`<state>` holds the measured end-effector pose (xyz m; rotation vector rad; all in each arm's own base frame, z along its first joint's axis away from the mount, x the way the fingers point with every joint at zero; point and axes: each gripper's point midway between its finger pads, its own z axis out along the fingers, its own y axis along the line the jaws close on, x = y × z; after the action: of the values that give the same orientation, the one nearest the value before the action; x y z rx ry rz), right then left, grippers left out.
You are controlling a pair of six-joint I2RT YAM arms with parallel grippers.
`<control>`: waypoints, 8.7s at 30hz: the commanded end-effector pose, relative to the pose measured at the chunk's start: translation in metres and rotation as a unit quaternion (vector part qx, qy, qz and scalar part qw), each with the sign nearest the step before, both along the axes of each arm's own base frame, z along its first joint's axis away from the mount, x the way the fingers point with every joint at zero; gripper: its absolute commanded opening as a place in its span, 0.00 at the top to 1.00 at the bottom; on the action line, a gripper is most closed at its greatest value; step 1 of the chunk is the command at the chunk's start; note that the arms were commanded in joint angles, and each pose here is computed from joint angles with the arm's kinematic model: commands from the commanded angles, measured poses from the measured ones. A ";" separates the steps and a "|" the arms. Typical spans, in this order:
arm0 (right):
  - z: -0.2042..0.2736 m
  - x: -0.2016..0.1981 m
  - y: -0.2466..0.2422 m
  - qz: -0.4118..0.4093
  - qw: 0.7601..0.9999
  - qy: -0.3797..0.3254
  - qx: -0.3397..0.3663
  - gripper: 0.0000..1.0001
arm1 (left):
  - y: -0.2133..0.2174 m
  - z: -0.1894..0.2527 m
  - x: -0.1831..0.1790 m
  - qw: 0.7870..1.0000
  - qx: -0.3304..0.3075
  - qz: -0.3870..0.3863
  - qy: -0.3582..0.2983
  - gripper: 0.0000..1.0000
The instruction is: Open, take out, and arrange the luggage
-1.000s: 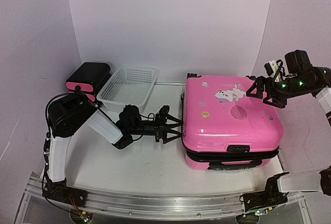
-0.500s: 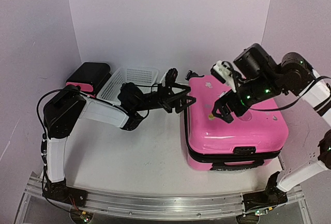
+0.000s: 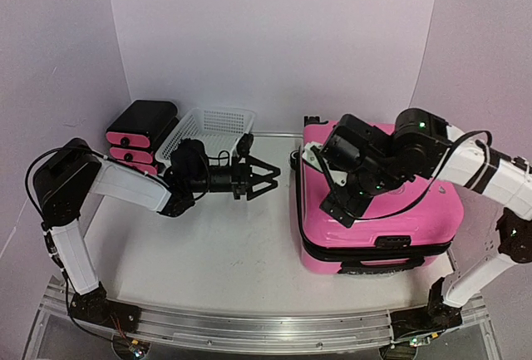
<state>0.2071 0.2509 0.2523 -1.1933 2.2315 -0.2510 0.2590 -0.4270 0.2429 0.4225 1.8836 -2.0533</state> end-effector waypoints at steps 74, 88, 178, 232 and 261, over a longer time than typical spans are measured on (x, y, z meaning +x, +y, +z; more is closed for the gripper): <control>0.001 -0.038 0.045 0.152 0.982 0.059 0.096 0.02 | -0.091 -0.014 -0.005 0.974 0.129 -0.043 -0.181 0.26; -0.044 -0.064 0.052 0.141 0.971 0.159 0.107 0.77 | -0.089 -0.025 0.002 0.971 0.155 -0.022 -0.178 0.26; 0.004 0.011 0.000 -0.075 0.986 -0.015 0.147 0.03 | -0.088 -0.087 0.101 0.937 0.307 0.134 -0.096 1.00; 0.019 0.009 -0.018 -0.080 0.992 -0.027 0.098 0.10 | -0.122 -0.088 0.055 0.961 0.253 0.040 -0.108 0.33; -0.014 0.014 0.008 0.014 1.000 -0.003 0.007 0.02 | 0.027 -0.098 0.105 0.903 0.374 0.155 -0.142 1.00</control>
<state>0.2218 0.2518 0.2348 -1.1529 2.2495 -0.2653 0.3487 -0.4435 0.1251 0.5544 2.3245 -1.1206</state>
